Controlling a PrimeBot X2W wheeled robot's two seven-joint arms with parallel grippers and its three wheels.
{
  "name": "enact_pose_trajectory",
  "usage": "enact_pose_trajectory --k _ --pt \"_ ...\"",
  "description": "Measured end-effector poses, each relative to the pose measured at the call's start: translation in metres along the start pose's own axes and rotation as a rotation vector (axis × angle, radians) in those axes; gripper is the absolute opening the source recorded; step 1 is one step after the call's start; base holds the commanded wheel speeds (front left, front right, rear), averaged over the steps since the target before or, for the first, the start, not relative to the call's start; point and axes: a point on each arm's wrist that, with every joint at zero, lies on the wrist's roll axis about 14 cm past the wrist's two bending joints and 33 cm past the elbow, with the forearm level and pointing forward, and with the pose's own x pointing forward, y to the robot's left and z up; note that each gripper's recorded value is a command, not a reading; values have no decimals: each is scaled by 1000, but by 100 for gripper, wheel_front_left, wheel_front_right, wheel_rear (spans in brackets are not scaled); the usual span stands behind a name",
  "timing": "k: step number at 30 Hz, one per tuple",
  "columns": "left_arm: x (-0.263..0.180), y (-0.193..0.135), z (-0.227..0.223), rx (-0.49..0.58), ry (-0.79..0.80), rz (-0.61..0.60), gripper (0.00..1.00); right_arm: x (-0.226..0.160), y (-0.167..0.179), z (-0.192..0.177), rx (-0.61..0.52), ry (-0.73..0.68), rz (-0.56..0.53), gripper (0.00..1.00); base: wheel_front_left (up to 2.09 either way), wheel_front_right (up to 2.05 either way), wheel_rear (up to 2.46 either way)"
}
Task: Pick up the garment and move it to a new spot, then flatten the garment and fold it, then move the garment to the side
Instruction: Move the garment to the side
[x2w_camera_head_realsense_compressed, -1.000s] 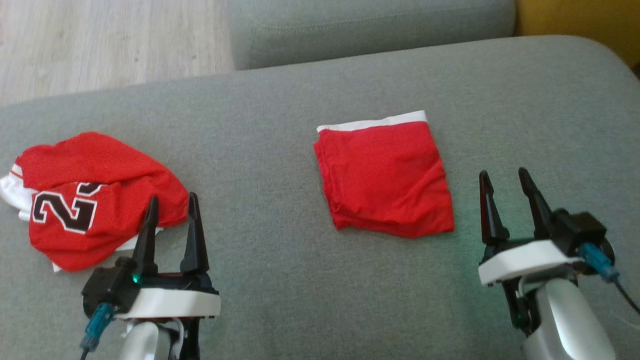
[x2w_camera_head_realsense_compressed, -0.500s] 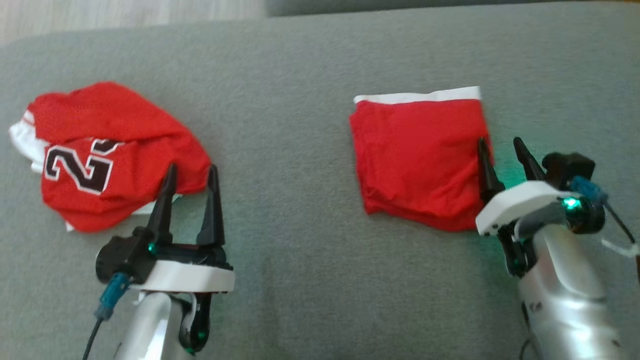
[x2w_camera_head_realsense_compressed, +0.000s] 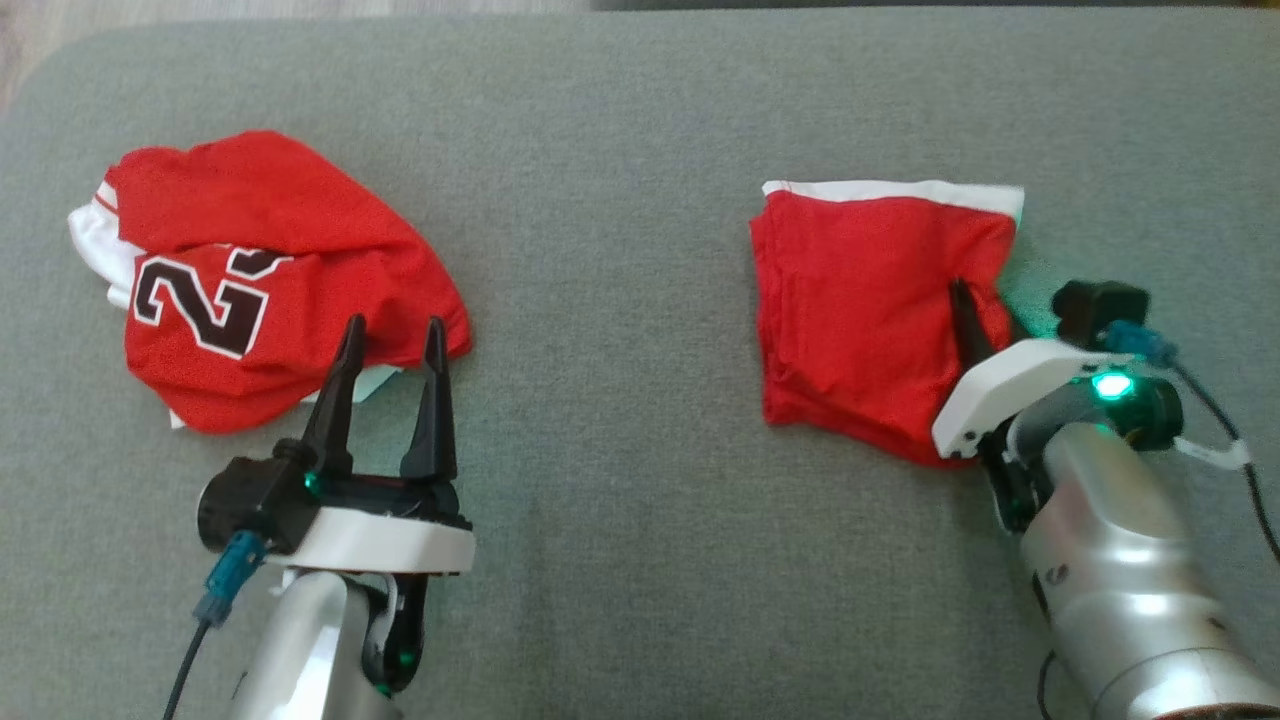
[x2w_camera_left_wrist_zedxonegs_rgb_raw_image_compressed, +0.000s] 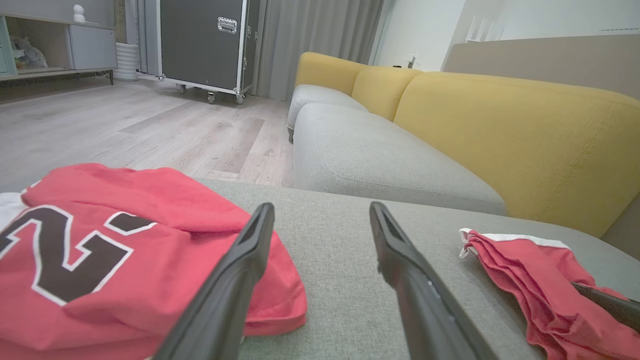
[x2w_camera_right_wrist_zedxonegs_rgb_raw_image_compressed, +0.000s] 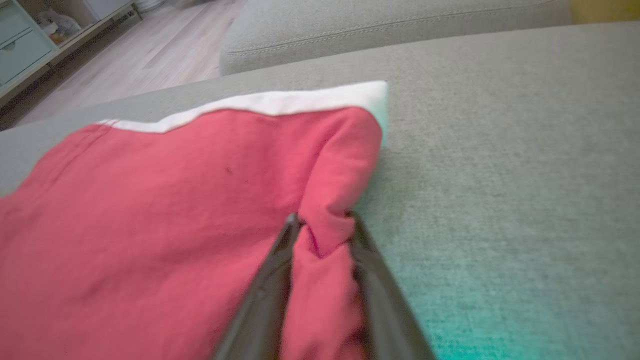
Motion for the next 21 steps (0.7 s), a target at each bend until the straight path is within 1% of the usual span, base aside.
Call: enact_pose_trajectory --k 7,12,17,19,21 --pt "-1 -11 11 -3 -31 -28 100 -18 0 10 -170 -38 22 0 0 0 0" --pt "-8 -23 9 -13 -27 -56 100 -34 -14 26 -316 -77 19 0 0 0 0" --pt "-6 -35 12 -18 -38 -88 100 -50 -36 37 -473 -78 9 0 0 0 0" --pt "-4 -39 13 -20 -40 -101 100 -54 -53 40 -538 -56 -9 0 0 0 0" --pt "-2 -40 11 -22 -35 -105 100 -58 -77 41 -592 -19 -41 0 0 0 0"
